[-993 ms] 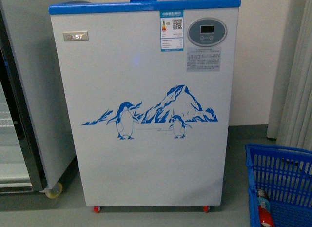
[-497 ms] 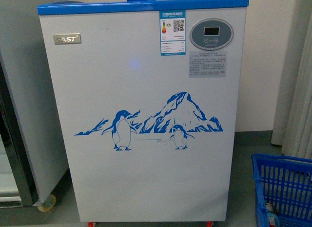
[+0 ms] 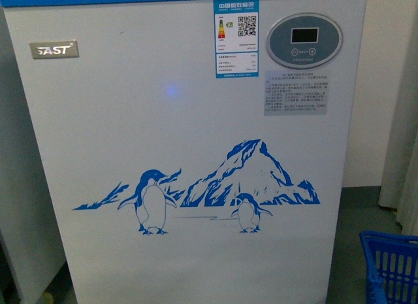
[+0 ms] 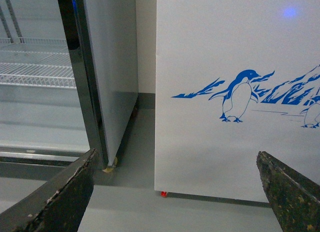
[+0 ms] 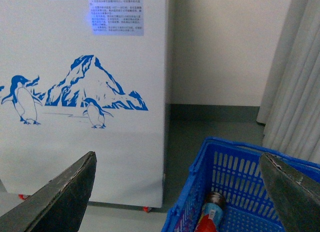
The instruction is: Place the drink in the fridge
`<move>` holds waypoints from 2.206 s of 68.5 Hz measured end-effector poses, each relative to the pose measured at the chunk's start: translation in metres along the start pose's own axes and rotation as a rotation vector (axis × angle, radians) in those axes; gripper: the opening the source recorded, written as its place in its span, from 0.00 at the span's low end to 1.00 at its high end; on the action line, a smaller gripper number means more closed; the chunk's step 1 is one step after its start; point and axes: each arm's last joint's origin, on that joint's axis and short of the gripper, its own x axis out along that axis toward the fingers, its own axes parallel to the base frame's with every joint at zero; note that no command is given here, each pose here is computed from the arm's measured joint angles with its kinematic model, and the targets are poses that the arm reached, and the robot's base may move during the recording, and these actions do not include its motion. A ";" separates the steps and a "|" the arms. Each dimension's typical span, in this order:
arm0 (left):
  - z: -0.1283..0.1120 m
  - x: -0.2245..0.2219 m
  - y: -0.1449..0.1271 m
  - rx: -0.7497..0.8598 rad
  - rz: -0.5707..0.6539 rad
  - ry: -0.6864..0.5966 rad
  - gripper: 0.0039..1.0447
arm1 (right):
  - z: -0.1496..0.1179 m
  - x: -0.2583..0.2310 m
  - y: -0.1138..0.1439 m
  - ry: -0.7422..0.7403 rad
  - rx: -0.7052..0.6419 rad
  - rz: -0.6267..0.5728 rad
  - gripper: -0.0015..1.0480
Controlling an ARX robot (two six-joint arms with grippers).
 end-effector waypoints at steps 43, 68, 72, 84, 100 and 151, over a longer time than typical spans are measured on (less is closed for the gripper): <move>0.000 0.000 0.000 0.000 -0.001 0.000 0.92 | -0.008 0.013 -0.014 0.497 0.196 -0.388 0.93; 0.000 0.000 0.000 0.000 0.000 0.000 0.92 | -0.038 0.083 -0.101 0.679 0.337 -0.458 0.93; 0.000 0.000 0.000 0.000 0.000 0.000 0.92 | -0.052 0.092 -0.113 0.713 0.347 -0.449 0.93; 0.000 0.000 0.000 0.000 0.000 0.000 0.92 | -0.100 0.120 -0.147 0.779 0.424 -0.424 0.93; 0.000 0.000 0.000 0.000 0.000 0.000 0.92 | -0.188 0.153 -0.180 0.851 0.614 -0.403 0.93; 0.000 0.000 0.000 0.000 0.000 0.000 0.92 | -0.337 0.240 -0.193 0.985 0.840 -0.266 0.93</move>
